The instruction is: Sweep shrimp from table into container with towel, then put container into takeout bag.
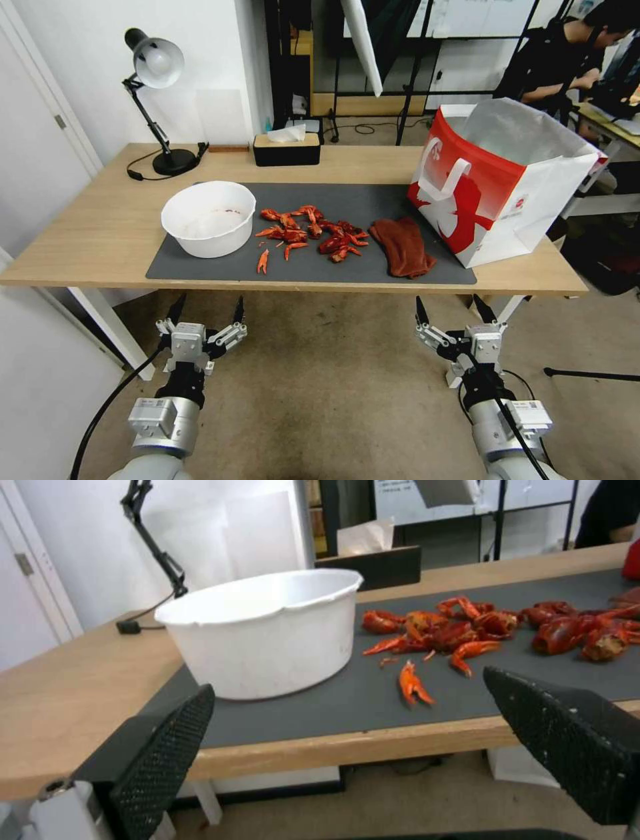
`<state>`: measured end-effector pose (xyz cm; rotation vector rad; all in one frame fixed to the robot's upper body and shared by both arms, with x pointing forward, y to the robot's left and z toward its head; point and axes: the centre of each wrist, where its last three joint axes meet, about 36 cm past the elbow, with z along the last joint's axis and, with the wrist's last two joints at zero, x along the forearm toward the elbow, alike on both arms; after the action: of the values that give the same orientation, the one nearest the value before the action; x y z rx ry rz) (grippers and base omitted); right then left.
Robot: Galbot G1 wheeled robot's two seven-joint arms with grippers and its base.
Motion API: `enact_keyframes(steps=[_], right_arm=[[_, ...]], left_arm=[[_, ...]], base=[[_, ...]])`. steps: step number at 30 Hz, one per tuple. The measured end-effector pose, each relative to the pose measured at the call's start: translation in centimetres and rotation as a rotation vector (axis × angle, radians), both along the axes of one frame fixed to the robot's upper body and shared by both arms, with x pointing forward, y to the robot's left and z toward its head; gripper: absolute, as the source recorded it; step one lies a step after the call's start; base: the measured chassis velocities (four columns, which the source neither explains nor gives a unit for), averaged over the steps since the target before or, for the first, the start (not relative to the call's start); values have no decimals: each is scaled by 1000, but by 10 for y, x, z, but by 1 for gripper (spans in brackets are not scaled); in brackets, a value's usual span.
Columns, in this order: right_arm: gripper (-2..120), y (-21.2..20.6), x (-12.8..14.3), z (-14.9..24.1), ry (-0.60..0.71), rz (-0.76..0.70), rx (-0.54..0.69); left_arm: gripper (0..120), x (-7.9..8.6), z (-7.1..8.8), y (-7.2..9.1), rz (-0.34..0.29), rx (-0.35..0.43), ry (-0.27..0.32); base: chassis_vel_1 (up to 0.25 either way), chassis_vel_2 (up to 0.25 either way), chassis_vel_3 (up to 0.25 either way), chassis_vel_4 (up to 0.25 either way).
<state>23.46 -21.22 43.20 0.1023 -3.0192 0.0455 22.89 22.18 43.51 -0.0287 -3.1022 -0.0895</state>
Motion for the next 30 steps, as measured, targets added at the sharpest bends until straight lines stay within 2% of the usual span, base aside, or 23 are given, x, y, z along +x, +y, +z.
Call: enact_keyframes(steps=[2, 3, 6, 7, 10, 12, 15, 27, 28, 29, 30], right_arm=[[100, 9, 5, -2, 80, 32, 34], [100, 9, 5, -2, 80, 32, 34], [100, 22, 13, -3, 189, 85, 87], [100, 22, 13, -3, 189, 85, 87], [100, 19, 16, -1, 184, 96, 96], [100, 18, 16, 0, 181, 95, 95], [100, 16, 16, 3, 170, 92, 90], [100, 14, 16, 6, 151, 90, 84], [100, 14, 16, 7, 150, 91, 80], [100, 14, 16, 7, 151, 92, 80], [100, 14, 16, 7, 151, 92, 80]], left_arm=[[100, 3, 7, -7, 29, -46, 37], [100, 3, 7, -7, 29, -46, 37], [100, 9, 19, -18, 71, -118, 109], [100, 9, 19, -18, 71, -118, 109], [100, 13, 31, -28, 102, -181, 189], [100, 13, 33, -30, 106, -192, 203], [100, 16, 42, -37, 112, -229, 259], [100, 17, 42, -35, 112, -226, 250], [100, 22, 36, -28, 134, -206, 146], [100, 23, 34, -26, 142, -199, 117], [100, 23, 34, -26, 142, -199, 117]], base=[[0, 0, 0, 0], [0, 0, 0, 0], [0, 0, 0, 0], [0, 0, 0, 0], [0, 0, 0, 0], [0, 0, 0, 0], [0, 0, 0, 0], [0, 0, 0, 0], [0, 0, 0, 0], [0, 0, 0, 0], [0, 0, 0, 0]])
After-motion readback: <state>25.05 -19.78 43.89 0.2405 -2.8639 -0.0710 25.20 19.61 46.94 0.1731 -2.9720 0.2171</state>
